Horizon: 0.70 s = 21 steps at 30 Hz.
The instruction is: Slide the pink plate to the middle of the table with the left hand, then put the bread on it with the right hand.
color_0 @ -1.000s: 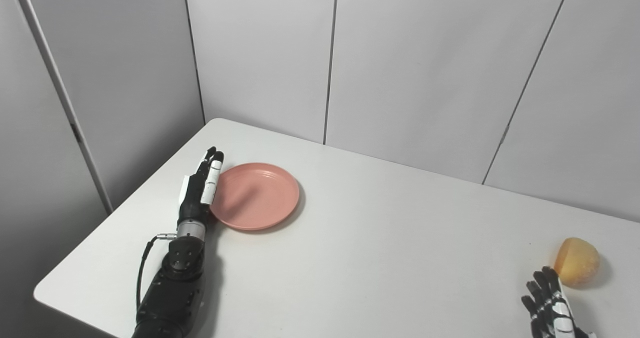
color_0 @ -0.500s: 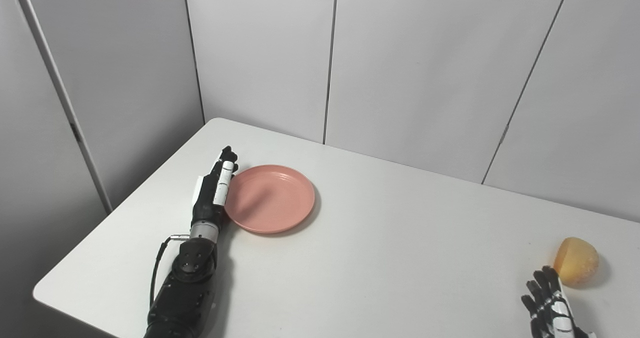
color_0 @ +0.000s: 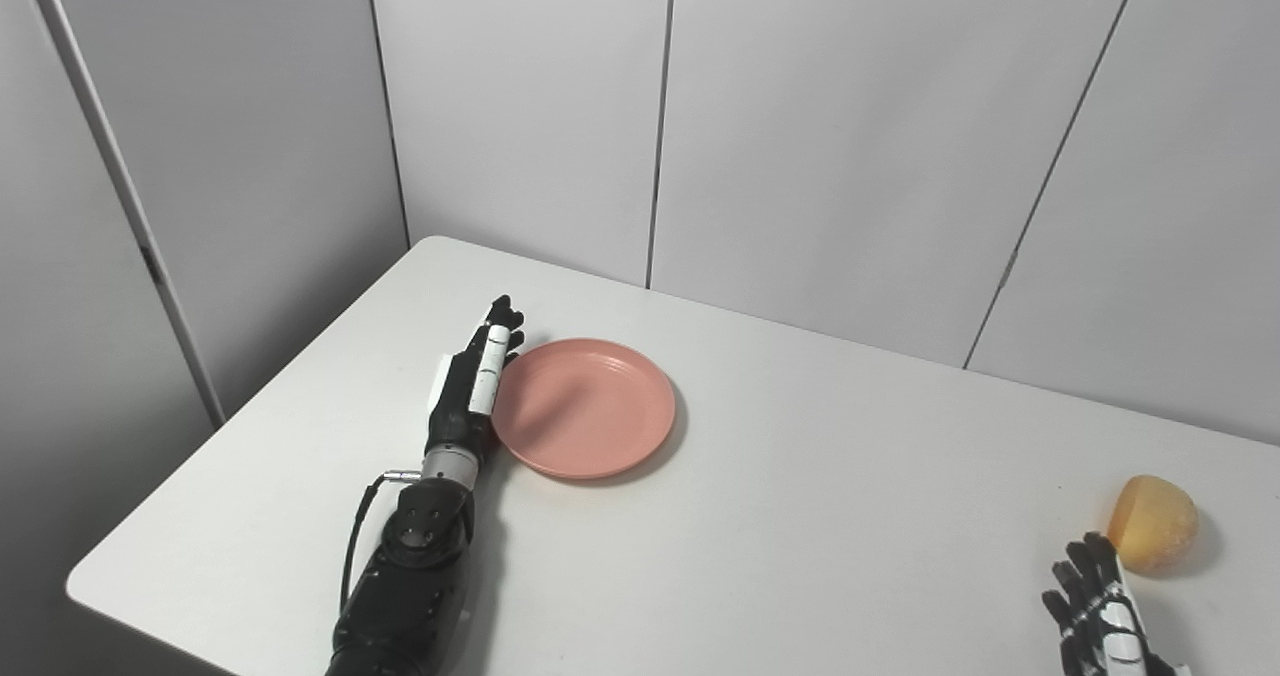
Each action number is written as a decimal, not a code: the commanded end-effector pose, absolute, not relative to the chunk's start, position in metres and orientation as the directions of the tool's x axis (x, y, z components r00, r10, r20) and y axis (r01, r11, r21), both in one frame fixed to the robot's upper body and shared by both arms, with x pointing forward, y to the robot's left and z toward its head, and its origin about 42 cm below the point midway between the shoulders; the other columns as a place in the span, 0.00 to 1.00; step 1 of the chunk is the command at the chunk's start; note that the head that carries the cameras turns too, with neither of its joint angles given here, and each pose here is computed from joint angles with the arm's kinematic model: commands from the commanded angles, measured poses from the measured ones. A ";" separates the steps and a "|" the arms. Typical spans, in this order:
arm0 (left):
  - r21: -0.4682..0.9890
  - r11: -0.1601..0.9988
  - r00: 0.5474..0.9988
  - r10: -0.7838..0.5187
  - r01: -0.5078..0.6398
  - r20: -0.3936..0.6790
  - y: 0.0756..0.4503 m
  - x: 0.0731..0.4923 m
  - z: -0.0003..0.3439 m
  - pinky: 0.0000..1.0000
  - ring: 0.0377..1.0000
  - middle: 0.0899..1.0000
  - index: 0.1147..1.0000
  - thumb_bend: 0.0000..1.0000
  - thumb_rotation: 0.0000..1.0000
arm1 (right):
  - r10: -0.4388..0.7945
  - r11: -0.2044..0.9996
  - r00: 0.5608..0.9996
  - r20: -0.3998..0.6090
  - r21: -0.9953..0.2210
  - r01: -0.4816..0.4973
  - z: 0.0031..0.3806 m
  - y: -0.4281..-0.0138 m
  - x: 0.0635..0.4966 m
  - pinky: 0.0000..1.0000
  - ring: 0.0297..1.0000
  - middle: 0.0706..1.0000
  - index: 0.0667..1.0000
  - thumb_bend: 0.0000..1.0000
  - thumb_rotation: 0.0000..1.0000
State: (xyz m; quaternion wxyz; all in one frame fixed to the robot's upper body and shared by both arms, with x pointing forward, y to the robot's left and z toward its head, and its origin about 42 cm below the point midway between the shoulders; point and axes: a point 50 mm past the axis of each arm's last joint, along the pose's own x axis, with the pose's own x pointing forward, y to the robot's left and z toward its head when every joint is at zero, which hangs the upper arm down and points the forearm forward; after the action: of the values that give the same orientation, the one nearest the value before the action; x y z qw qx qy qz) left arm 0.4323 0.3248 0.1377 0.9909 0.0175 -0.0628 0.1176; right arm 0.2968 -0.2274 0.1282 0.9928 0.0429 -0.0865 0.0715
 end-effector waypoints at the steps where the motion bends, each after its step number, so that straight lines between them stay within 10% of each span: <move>1: 0.027 0.977 0.962 0.202 -0.210 0.183 0.314 0.444 0.159 0.94 0.92 0.90 0.90 0.77 1.00 | 0.141 0.985 0.962 0.236 0.068 -0.161 0.144 -0.226 0.302 1.00 1.00 1.00 1.00 0.39 0.94; 21: 0.013 0.996 0.987 0.088 -0.091 0.137 0.254 0.451 0.149 0.90 0.90 0.89 0.89 0.75 1.00 | 0.143 0.983 0.960 0.240 0.076 -0.166 0.138 -0.224 0.305 1.00 1.00 1.00 1.00 0.47 0.88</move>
State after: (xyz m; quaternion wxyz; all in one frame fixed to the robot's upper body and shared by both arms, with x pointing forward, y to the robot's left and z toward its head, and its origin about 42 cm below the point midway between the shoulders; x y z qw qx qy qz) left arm 0.4379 0.2855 0.1350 0.9946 0.0217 -0.0534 0.0862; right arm 0.2977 -0.2257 0.1249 0.9929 0.0463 -0.0805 0.0749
